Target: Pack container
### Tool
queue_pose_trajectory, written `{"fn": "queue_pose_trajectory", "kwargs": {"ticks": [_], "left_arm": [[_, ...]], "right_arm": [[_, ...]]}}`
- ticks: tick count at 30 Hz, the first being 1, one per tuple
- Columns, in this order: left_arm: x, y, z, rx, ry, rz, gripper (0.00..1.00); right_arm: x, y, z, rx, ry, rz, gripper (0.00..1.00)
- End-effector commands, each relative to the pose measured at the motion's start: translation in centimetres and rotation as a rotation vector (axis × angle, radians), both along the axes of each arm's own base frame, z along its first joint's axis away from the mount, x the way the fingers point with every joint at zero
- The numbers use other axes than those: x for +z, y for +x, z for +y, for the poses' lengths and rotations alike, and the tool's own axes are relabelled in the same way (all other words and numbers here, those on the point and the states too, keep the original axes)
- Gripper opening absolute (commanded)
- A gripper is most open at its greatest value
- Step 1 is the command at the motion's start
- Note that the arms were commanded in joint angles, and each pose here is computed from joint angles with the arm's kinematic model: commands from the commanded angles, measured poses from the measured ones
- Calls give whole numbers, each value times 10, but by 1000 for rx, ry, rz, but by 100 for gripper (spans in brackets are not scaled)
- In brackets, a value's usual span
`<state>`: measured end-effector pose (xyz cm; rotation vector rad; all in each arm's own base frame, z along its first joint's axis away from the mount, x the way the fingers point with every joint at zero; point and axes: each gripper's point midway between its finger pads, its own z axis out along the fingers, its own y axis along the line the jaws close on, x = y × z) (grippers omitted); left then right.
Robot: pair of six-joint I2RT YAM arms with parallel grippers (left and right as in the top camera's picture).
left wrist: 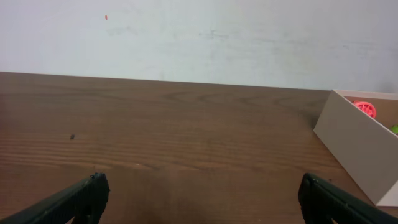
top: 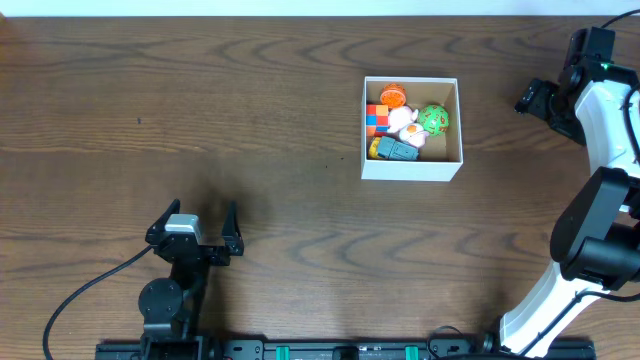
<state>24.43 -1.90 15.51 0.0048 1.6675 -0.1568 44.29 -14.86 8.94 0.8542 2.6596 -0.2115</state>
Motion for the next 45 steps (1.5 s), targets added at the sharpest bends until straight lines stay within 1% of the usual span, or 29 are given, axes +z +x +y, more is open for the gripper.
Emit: {"fn": "queue_pose_trajectory", "kwargs": {"ticks": [1,15,21,28,32,34,38,41,43,45], "left_arm": [[-15,-1,-2,-15,12,45,98],[-15,-1,-2,-15,12,45,98],[-15,-1,-2,-15,12,45,98],[-15,-1,-2,-15,12,45,98],[-15,-1,-2,-15,12,45,98],[-15,-1,-2,-15,12,45,98],[-15,-1,-2,-15,12,45,98],[-15,-1,-2,-15,12,45,98],[-15,-1,-2,-15,12,45,98],[-15,-1,-2,-15,12,45,98]], "right_arm": [[-1,-2,-6,-25,-8,1,99],[2,-2,-6,-25,-10,-3,99],[30,4,11,11,-25,-66,99],[95,8,75,148,-45,-209,99],[119,-8,124,257,-39,-263,99],[120,-21,145,307,-33,-264,99],[110,-58,185,420,-26,-238,99],[109,-75,182,439,-141,-251,99],[113,-78,185,442,-153,-313,99],[121,-76,190,444,-130,-414,99]]}}
